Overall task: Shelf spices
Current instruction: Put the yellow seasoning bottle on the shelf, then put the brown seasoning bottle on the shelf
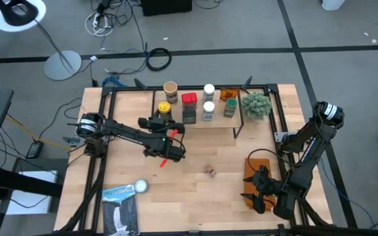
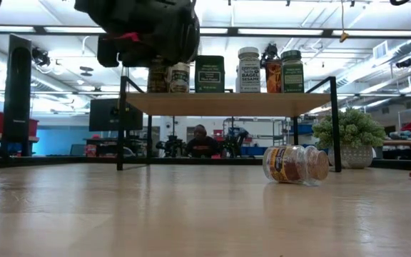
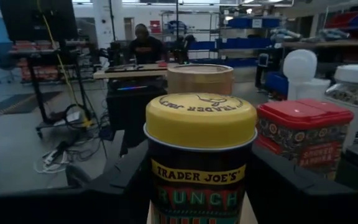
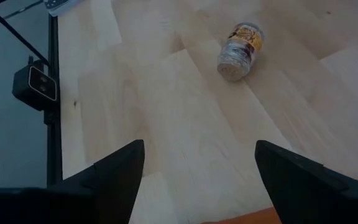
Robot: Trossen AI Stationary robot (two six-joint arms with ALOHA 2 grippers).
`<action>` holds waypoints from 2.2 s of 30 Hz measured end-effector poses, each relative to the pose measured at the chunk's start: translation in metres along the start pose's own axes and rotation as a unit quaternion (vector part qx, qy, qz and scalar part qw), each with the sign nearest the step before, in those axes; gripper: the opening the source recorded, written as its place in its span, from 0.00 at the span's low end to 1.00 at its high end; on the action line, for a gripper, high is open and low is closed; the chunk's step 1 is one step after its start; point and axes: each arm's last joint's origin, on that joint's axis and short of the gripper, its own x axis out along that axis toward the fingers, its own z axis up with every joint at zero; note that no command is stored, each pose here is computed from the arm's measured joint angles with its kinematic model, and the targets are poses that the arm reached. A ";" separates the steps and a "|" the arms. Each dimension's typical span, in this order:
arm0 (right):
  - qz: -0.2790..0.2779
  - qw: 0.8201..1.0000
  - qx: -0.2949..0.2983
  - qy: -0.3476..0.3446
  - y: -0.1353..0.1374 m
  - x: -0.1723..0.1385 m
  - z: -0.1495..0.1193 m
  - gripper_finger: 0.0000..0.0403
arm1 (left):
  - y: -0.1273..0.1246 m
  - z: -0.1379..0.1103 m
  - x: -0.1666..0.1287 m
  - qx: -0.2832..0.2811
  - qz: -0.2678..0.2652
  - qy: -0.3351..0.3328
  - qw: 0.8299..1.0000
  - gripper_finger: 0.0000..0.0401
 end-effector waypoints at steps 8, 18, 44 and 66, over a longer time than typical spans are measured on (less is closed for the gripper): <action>-0.002 1.000 -0.001 -0.003 0.000 0.001 0.001 0.76 | 0.002 -0.001 0.010 -0.008 0.016 -0.002 1.000 0.54; -0.002 1.000 -0.003 -0.005 0.000 0.001 0.001 0.76 | 0.001 -0.002 0.014 -0.020 0.024 0.005 0.999 0.61; 0.001 1.000 -0.002 0.000 0.000 0.000 0.000 0.76 | -0.013 0.045 0.009 0.052 0.021 0.030 0.998 0.74; 0.013 1.000 0.005 0.012 0.003 0.000 0.000 0.76 | -0.013 0.133 -0.039 0.015 -0.059 0.052 0.997 0.74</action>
